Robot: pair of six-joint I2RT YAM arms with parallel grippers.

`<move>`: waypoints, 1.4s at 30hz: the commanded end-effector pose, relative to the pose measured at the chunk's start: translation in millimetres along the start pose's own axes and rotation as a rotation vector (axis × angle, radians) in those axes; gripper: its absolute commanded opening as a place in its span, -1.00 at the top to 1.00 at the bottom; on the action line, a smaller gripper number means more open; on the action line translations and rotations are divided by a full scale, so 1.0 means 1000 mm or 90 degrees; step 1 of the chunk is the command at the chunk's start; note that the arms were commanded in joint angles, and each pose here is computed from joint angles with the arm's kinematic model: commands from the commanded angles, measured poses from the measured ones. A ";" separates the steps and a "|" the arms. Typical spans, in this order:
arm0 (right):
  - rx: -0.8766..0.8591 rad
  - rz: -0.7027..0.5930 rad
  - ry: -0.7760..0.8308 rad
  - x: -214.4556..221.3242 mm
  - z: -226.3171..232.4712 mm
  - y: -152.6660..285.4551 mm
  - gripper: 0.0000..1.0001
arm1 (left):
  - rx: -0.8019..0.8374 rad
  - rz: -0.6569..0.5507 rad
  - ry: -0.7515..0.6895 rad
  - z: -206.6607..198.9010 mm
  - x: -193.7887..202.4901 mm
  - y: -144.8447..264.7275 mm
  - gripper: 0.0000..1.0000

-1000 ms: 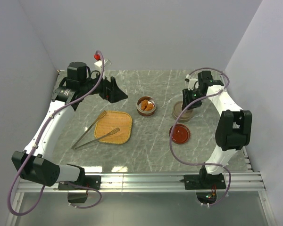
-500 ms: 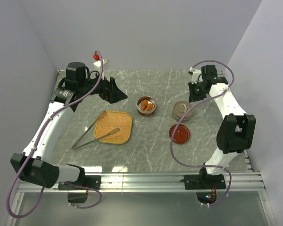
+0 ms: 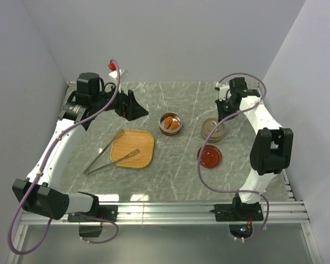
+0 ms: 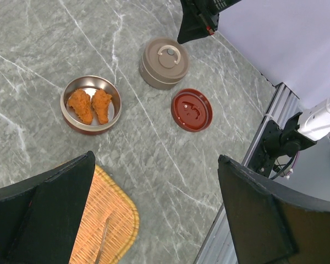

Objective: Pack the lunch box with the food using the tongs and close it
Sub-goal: Put the lid back on the lunch box

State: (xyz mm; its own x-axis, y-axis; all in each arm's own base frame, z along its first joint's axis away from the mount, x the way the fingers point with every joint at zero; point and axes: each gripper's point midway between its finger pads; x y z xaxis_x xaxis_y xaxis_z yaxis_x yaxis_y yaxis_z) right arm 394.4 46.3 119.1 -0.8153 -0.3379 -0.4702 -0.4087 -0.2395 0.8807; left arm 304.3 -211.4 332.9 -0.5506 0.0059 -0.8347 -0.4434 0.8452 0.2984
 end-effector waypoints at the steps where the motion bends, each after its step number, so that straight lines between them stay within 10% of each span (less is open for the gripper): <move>1: -0.020 0.012 0.030 -0.001 0.011 -0.002 0.71 | 0.008 -0.024 -0.023 -0.007 -0.011 0.005 -0.99; 29: -0.185 0.033 0.057 0.009 0.064 0.002 0.20 | 0.015 -0.018 -0.028 -0.010 -0.011 0.006 -0.99; 42: -0.243 -0.019 0.041 -0.004 0.078 0.015 0.52 | 0.022 -0.017 -0.038 -0.012 -0.011 0.007 -0.99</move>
State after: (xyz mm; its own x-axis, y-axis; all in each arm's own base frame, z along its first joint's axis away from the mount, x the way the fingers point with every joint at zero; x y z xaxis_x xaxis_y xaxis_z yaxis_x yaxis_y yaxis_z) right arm 351.6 105.3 110.9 -0.8091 -0.4096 -0.4213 -0.1865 -0.5009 0.8452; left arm 302.6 -211.6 331.9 -0.5493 0.0148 -0.8355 -0.4348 0.8488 0.3009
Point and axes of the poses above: each gripper's point midway between its finger pads, its own y axis back along the fingers, its own z axis along the line the jaws close on, x = y × z, and after that the axes turned 5 degrees about y, right-handed
